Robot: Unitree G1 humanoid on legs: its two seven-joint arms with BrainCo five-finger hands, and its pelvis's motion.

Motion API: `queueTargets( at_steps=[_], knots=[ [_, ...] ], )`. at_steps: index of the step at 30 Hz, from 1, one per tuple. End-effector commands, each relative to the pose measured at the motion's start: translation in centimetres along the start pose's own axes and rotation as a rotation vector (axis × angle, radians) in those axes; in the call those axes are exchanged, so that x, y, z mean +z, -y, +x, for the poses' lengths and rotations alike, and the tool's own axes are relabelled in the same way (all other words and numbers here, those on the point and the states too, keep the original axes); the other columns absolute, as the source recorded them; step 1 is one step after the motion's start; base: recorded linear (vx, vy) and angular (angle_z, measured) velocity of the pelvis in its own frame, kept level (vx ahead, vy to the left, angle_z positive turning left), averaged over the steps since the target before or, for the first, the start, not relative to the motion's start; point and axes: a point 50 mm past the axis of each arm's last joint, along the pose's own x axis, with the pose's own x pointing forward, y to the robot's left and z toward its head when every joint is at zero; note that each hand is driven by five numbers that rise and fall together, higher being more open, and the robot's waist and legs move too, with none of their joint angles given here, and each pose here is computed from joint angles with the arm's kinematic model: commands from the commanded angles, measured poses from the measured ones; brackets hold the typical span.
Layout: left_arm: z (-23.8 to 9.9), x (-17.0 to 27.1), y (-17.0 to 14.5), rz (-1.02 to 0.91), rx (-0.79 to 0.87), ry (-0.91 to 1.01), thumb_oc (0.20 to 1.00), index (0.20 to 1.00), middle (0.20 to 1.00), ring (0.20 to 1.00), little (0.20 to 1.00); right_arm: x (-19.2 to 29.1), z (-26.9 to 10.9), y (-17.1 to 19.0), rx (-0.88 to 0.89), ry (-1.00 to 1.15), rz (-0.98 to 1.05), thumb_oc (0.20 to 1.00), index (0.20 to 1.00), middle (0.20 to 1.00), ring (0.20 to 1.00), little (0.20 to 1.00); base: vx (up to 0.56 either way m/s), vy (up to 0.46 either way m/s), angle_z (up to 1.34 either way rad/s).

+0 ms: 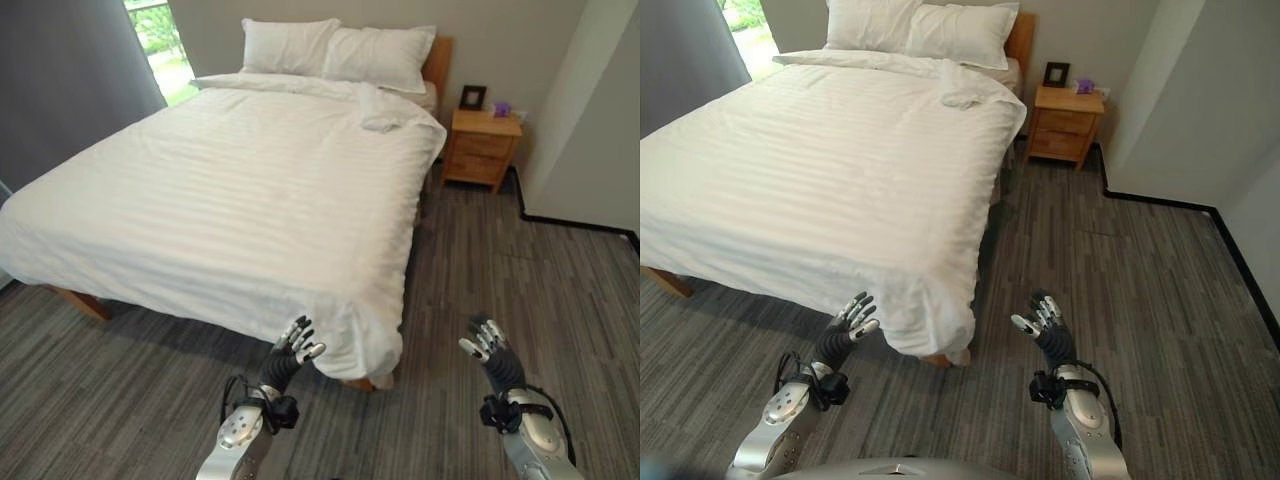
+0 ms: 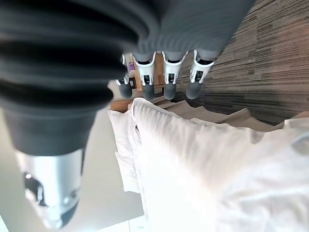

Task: Making the bed.

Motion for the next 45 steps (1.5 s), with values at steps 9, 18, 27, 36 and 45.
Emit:
queueTargets(
  at_steps=[9,18,27,36,45],
  knots=[
    [2.0,4.1,-3.6,0.129,0.180,0.150,1.000,1.000,1.000,1.000,1.000,0.5,1.4,-0.4,0.065,0.028,0.138,1.000,1.000,1.000,1.000,1.000,-0.10,-0.009,-0.06],
    [2.7,4.3,-2.6,0.106,0.126,0.160,1.000,1.000,1.000,1.000,1.000,1.0,2.4,-1.3,0.085,0.055,0.138,1.000,1.000,1.000,1.000,1.000,-0.01,-0.391,-0.21],
    [2.8,3.0,-0.9,0.004,0.050,0.123,1.000,1.000,1.000,1.000,1.000,1.2,1.3,2.7,0.005,0.021,0.021,1.000,1.000,1.000,1.000,1.000,0.01,-0.415,-0.10],
    [4.1,4.1,0.8,0.041,-0.014,0.161,1.000,1.000,1.000,1.000,1.000,1.2,0.3,2.7,-0.073,0.074,0.094,1.000,1.000,1.000,1.000,1.000,0.09,-0.100,-0.32],
    [3.9,4.3,1.0,0.058,-0.043,0.165,1.000,1.000,1.000,1.000,1.000,0.2,0.1,2.3,-0.088,0.035,0.121,1.000,1.000,1.000,1.000,1.000,0.09,0.084,-0.10]
  ],
)
